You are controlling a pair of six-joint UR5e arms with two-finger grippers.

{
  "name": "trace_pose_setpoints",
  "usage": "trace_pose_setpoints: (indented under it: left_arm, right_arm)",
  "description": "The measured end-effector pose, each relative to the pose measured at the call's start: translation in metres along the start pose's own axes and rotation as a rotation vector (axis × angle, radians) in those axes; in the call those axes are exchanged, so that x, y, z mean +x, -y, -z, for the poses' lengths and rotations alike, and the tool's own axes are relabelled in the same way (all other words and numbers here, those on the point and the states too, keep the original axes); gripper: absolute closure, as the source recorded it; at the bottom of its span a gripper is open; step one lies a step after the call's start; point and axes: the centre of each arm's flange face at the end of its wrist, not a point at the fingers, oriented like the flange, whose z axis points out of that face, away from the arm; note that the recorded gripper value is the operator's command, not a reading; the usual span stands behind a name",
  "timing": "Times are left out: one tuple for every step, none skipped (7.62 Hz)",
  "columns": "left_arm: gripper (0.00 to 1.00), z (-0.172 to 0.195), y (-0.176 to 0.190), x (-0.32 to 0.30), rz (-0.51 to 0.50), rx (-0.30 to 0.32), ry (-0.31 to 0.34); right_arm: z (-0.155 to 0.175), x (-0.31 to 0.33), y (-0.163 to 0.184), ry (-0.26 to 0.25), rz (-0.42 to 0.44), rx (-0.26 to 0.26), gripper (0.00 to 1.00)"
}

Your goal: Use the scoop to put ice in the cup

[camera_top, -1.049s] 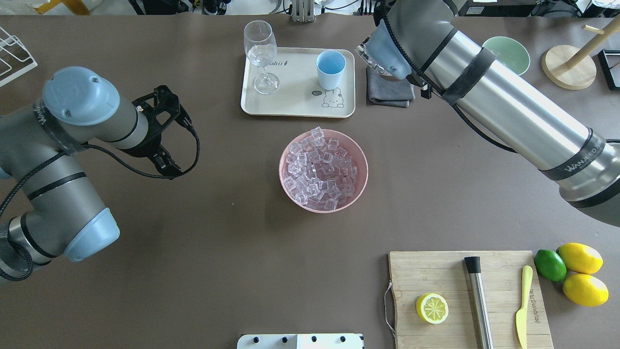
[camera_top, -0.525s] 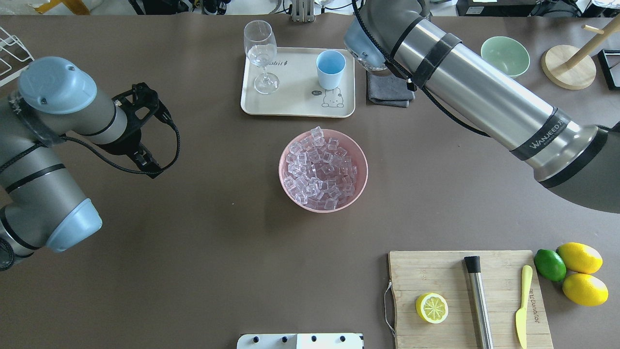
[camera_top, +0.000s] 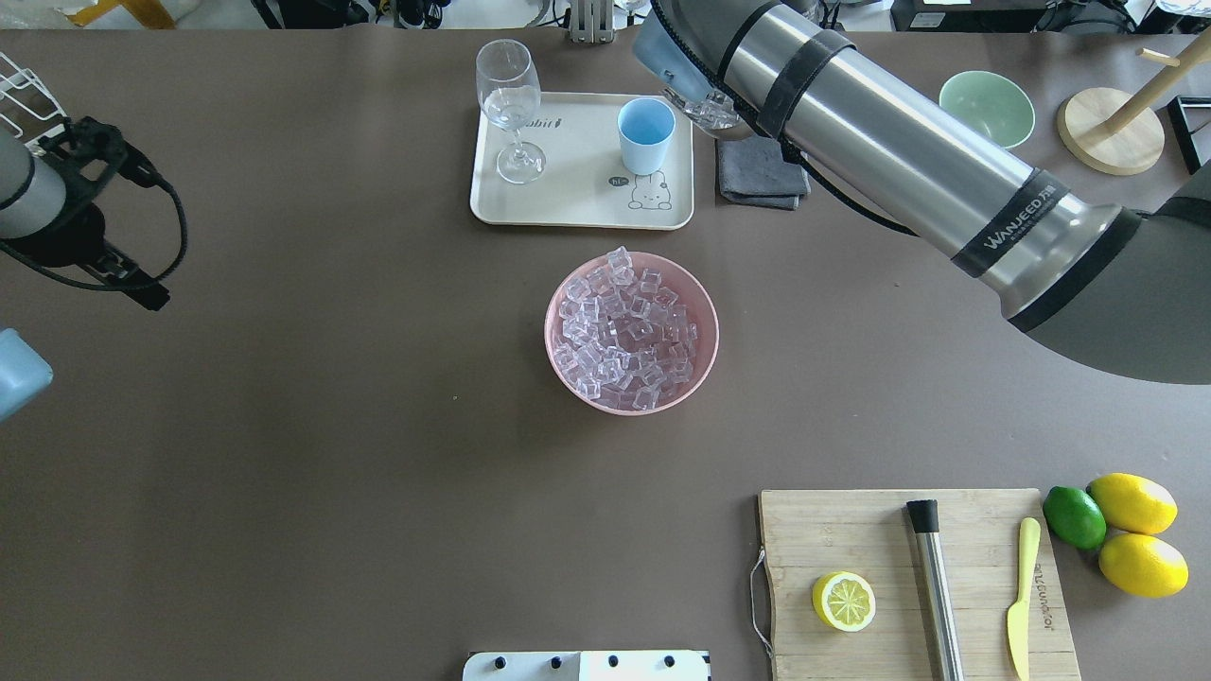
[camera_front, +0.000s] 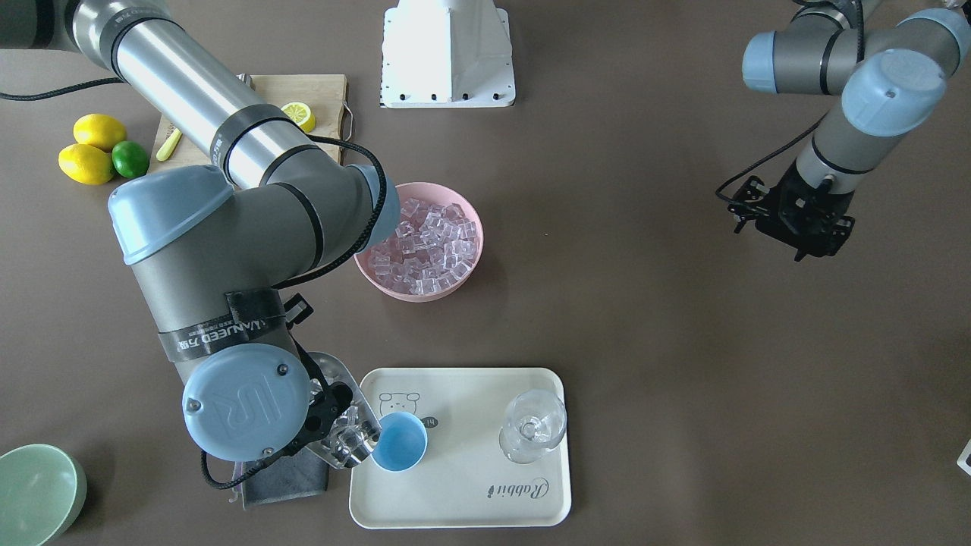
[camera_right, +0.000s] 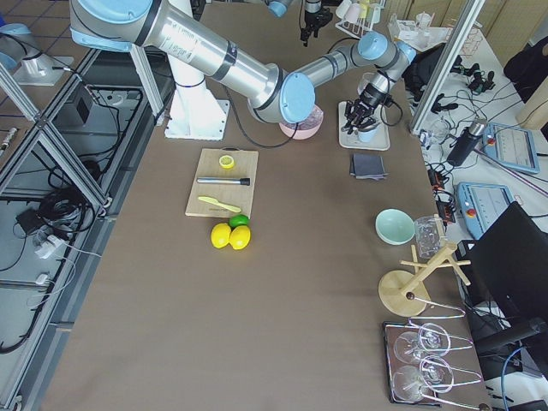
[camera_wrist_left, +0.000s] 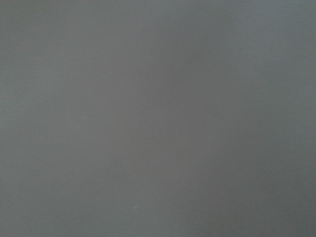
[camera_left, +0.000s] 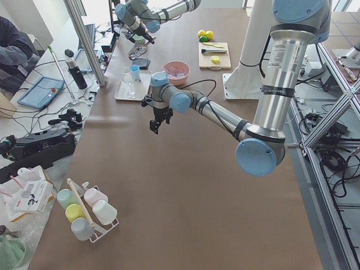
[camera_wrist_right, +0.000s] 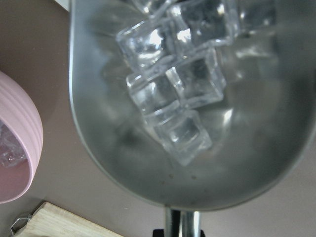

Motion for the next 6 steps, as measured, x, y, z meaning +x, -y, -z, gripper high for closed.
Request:
trace_pose_setpoints:
  left_arm:
    - [0.02, 0.004, -0.025, -0.047, 0.088, -0.015, 0.024]
    - [0.02, 0.007, -0.053, -0.089, 0.179, -0.034, 0.018]
    - [0.02, 0.012, -0.081, -0.129, 0.276, -0.043, -0.014]
    - [0.02, 0.02, -0.112, -0.165, 0.373, -0.041, -0.053]
    - [0.02, 0.029, -0.139, -0.192, 0.453, -0.03, -0.083]
    - [0.02, 0.038, -0.164, -0.214, 0.52, -0.016, -0.093]
  right_arm:
    - [0.004, 0.0, 0.006, 0.0, 0.019, -0.024, 1.0]
    - [0.005, 0.001, 0.011, -0.001, 0.047, -0.051, 1.0]
    - [0.005, -0.001, 0.014, -0.004, 0.071, -0.083, 1.0]
    - [0.005, -0.004, 0.016, -0.003, 0.091, -0.112, 1.0]
    - [0.004, -0.008, 0.019, 0.001, 0.113, -0.141, 1.0]
    - [0.002, -0.012, 0.02, 0.002, 0.136, -0.168, 1.0]
